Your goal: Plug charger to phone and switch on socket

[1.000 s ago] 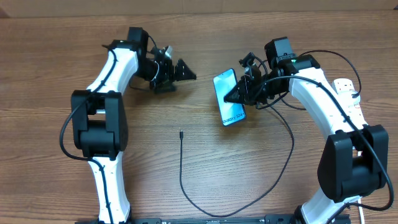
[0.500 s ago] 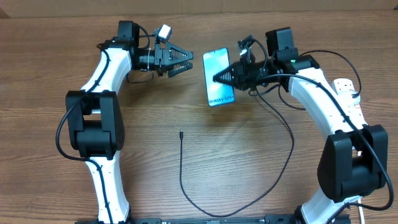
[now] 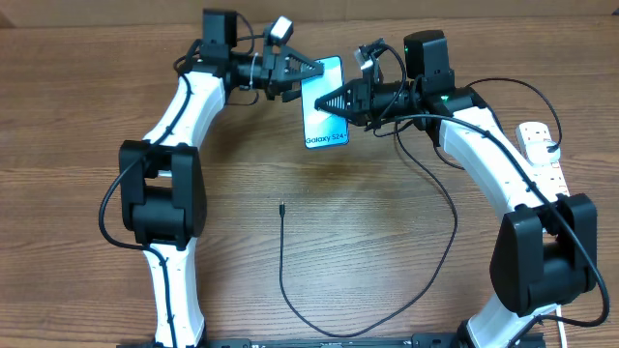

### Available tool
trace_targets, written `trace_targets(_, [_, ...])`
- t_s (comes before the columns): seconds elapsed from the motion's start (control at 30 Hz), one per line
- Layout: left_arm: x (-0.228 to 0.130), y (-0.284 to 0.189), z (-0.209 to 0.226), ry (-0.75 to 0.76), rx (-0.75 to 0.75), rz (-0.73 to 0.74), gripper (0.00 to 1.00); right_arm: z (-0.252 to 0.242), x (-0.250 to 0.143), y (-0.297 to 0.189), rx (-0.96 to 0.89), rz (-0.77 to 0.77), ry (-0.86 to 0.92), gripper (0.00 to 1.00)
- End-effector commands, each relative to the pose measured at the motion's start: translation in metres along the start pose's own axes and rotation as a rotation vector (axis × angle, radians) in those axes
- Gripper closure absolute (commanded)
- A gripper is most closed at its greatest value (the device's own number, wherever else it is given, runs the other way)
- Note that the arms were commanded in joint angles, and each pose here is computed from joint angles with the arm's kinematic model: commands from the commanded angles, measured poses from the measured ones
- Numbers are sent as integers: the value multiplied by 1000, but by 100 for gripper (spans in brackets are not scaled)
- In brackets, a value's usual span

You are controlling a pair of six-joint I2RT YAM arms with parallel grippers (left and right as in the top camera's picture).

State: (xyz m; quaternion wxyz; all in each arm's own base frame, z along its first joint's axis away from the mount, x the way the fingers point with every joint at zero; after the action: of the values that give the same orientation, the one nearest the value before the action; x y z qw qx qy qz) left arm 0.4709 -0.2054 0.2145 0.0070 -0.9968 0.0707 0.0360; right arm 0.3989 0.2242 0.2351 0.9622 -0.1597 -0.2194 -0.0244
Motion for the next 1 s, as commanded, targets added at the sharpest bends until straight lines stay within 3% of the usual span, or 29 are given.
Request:
trace_targets(0.0, [-9, 11, -40, 5, -12, 42, 36, 17, 5, -4, 45, -6, -21, 96])
trace_targets(0.2, [-23, 16, -73, 81, -12, 54, 38, 18, 7, -4, 48, -14, -20, 96])
trace_targets(0.37, [-30, 16, -90, 129, -13, 53, 45, 24, 17, -4, 68, -46, -7, 96])
trace_targets(0.5, [-32, 17, -93, 137, -13, 57, 55, 28, 27, -5, 69, -85, -1, 96])
trace_targets(0.67, [-33, 18, -93, 135, -13, 58, 75, 30, 32, -4, 66, -113, 15, 96])
trace_targets(0.8, [-32, 18, -94, 140, -13, 58, 77, 32, 31, -2, 68, -109, 23, 96])
trace_targets(0.97, [-30, 18, -99, 155, -13, 59, 92, 35, 29, 3, 74, -97, 20, 96])
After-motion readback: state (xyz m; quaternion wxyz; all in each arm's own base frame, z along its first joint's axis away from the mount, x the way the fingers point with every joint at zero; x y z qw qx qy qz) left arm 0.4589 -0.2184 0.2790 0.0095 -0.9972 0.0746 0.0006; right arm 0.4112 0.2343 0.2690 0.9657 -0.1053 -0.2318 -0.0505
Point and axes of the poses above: each gripper's point midway between its finger pads, its own y axis out along the fingers, its own z axis along the line the jaws close on, x = y × z, the point moved 4 cm from there along -y, back along the fingers, and after that the axes turned 14 degrees about -y, right-handed, at the moved point
